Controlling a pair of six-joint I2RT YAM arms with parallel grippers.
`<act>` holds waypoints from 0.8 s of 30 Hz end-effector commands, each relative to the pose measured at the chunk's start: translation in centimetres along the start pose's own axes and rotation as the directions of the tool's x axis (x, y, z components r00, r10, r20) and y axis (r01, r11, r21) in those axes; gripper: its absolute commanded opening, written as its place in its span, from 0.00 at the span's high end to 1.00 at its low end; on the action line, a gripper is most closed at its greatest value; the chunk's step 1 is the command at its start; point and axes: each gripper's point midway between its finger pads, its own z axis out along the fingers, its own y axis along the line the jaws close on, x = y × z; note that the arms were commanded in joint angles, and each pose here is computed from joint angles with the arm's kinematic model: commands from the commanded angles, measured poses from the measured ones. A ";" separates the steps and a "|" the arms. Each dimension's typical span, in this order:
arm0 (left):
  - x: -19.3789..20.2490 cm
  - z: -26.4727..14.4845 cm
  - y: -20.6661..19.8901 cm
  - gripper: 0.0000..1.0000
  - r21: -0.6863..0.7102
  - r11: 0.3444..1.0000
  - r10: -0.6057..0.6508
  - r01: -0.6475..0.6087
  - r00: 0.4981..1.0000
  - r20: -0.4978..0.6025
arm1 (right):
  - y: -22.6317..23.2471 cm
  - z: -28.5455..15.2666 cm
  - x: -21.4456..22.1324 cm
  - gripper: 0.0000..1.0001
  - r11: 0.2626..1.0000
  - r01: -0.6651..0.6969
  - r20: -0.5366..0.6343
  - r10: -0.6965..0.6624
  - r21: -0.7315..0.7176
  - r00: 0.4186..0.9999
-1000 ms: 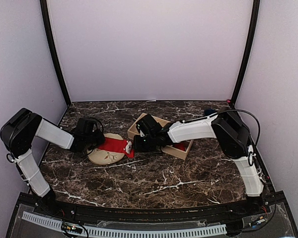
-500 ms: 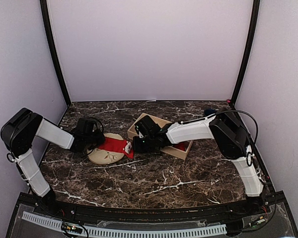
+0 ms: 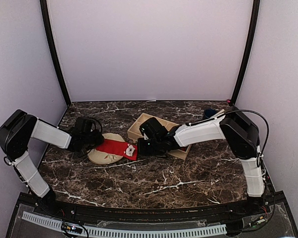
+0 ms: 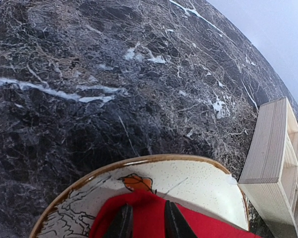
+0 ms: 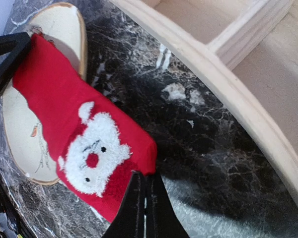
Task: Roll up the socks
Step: Pick up the sock from the center of the board, then place the sock at the center of the board.
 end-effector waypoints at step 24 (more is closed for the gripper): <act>9.2 -10.3 -7.4 0.66 0.278 0.904 0.355 -0.325 0.933 -0.063 | -3.7 -11.4 13.3 0.96 0.954 0.064 0.012 -0.070 0.293 0.997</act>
